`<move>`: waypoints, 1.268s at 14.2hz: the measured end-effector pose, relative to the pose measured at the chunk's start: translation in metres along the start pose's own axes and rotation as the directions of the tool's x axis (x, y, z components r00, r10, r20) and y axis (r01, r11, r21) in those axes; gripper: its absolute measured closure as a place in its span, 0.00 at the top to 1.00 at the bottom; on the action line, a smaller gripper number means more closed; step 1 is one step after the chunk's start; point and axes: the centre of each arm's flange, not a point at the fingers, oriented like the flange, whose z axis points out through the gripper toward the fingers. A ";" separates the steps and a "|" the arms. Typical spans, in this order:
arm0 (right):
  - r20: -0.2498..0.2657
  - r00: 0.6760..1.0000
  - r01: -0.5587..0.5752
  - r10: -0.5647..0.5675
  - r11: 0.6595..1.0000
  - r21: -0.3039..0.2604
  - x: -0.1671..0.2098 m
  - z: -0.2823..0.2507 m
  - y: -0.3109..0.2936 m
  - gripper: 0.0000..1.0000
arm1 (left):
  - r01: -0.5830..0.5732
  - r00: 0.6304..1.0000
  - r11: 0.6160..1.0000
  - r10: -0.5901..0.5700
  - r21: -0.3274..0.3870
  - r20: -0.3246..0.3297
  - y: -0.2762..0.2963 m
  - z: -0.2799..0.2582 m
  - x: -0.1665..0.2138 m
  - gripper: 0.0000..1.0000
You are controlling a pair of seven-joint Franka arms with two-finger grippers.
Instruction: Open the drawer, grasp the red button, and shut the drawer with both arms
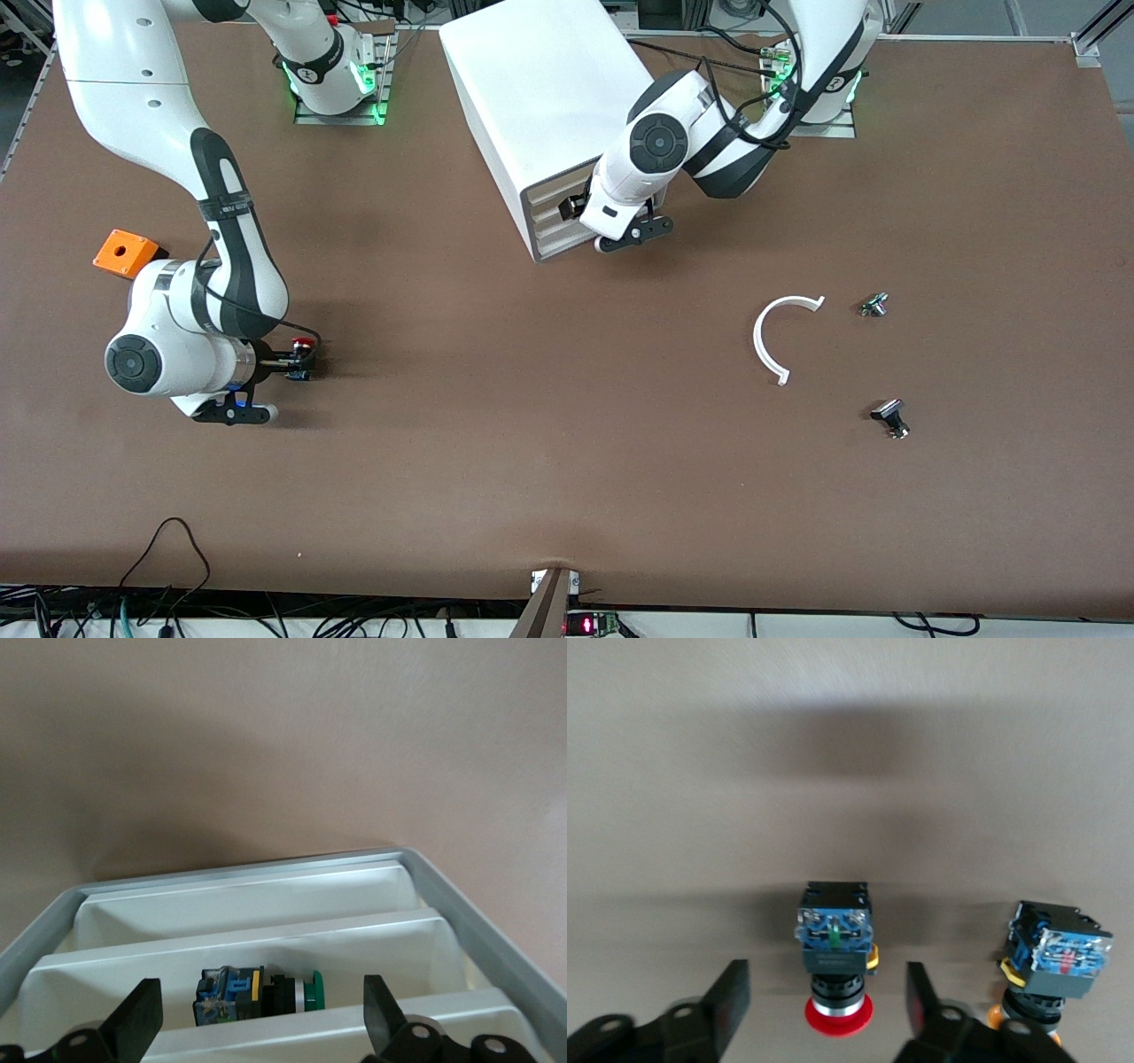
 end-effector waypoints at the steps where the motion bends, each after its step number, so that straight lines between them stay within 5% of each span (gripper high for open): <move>1: -0.028 1.000 0.007 -0.007 1.000 0.003 0.001 -0.016 -0.003 0.96 | 0.010 1.000 1.000 -0.010 -0.014 -0.019 -0.003 -0.016 0.006 1.00; 5: -0.172 0.982 0.079 -0.078 0.997 -0.003 -0.008 -0.114 -0.011 0.99 | -0.038 0.991 0.999 0.033 -0.036 -0.131 -0.045 -0.104 0.060 1.00; 9: -0.281 0.948 0.152 -0.150 0.988 -0.013 -0.031 -0.194 -0.010 0.99 | -0.192 0.956 0.970 0.219 0.147 -0.197 -0.119 -0.193 0.126 1.00; 13: -0.282 0.953 0.121 -0.110 0.993 0.020 -0.072 -0.257 0.006 0.99 | -0.337 0.910 0.916 0.376 0.217 -0.174 -0.194 -0.294 0.170 1.00; 18: -0.256 0.964 0.081 -0.076 0.997 0.009 -0.138 -0.328 0.021 0.99 | -0.414 0.872 0.881 0.456 0.231 -0.178 -0.261 -0.391 0.175 1.00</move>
